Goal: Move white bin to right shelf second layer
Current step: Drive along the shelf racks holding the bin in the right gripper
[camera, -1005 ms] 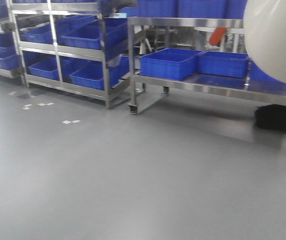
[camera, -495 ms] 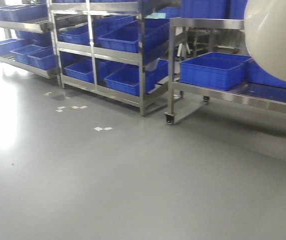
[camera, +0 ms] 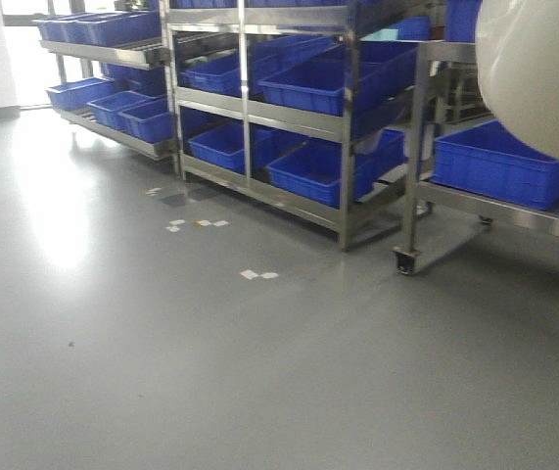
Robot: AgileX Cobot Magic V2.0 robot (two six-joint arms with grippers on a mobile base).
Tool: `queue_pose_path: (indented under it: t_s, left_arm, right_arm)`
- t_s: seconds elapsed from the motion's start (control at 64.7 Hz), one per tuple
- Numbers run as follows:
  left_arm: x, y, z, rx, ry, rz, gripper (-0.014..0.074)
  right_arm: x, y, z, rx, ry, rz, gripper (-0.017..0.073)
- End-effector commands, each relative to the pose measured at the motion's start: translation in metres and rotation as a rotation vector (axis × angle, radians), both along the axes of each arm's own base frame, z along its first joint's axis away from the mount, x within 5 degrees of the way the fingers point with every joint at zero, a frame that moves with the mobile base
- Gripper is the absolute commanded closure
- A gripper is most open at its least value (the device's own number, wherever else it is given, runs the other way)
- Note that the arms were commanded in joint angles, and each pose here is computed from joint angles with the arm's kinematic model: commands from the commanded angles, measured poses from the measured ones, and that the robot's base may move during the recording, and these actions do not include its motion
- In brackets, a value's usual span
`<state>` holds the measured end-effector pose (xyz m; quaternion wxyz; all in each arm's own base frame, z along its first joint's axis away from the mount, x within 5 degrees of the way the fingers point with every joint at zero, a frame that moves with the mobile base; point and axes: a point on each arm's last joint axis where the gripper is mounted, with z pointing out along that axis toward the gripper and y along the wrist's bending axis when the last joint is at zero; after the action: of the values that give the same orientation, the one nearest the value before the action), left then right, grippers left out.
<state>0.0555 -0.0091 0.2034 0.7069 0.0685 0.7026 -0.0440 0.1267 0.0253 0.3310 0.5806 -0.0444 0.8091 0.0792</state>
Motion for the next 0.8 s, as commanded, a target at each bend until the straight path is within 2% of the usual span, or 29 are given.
queue_pose_path:
  t_s: [0.0, 0.789]
  left_arm:
    - [0.0003, 0.0001, -0.0041, -0.019, -0.059, -0.002, 0.0509]
    - [0.0003, 0.0001, -0.0041, -0.019, -0.059, -0.002, 0.0509]
  right_arm:
    - [0.0015, 0.0, 0.0195, 0.023, -0.13, 0.0, 0.0503]
    - [0.0015, 0.0, 0.0195, 0.023, -0.13, 0.0, 0.0503]
